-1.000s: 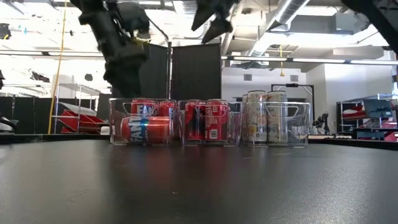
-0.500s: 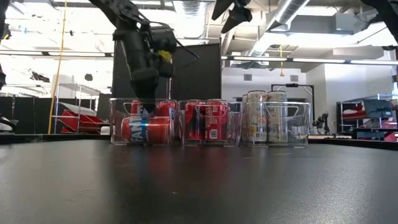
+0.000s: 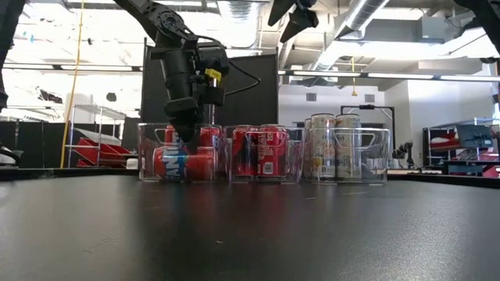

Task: Sort soda cans
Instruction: Put the red soda can into the left transparent bin

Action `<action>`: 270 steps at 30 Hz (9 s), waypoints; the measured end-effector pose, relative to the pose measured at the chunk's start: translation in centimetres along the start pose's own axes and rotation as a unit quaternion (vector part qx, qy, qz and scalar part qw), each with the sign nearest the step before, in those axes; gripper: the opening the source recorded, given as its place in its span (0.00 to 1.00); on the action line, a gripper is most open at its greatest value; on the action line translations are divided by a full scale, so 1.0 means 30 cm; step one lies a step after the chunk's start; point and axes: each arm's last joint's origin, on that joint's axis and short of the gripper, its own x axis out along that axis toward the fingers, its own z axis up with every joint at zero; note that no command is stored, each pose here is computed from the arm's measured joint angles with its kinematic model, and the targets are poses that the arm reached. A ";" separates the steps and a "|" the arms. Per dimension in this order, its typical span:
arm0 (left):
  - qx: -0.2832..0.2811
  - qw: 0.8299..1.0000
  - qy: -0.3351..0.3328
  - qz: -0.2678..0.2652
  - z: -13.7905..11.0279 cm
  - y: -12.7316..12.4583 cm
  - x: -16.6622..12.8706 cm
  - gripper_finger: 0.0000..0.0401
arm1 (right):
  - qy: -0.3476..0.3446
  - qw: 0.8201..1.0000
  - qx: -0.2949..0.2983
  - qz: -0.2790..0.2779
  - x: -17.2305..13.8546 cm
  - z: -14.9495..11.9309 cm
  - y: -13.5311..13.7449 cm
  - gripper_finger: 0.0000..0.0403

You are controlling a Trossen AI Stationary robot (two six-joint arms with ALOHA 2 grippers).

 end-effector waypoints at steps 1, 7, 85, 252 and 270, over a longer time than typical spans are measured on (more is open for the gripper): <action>-0.011 1.000 0.003 -0.004 -0.003 0.003 0.001 0.68 | 0.000 1.000 0.000 0.000 0.000 0.000 0.000 0.85; -0.054 0.998 0.012 -0.022 -0.019 0.020 0.002 0.82 | -0.001 1.000 0.000 0.000 0.000 0.001 0.000 0.85; -0.024 0.999 -0.007 0.025 0.170 0.143 -0.215 0.59 | 0.013 1.000 0.004 0.005 0.000 -0.011 0.025 0.85; -0.232 0.883 -0.408 0.010 -0.087 0.072 -0.975 0.75 | -0.197 0.976 0.025 0.087 -0.041 -0.022 -0.012 0.90; -0.237 0.785 -0.571 -0.042 -0.120 0.018 -1.145 0.75 | -0.527 0.760 0.139 0.353 0.147 -0.148 0.004 0.99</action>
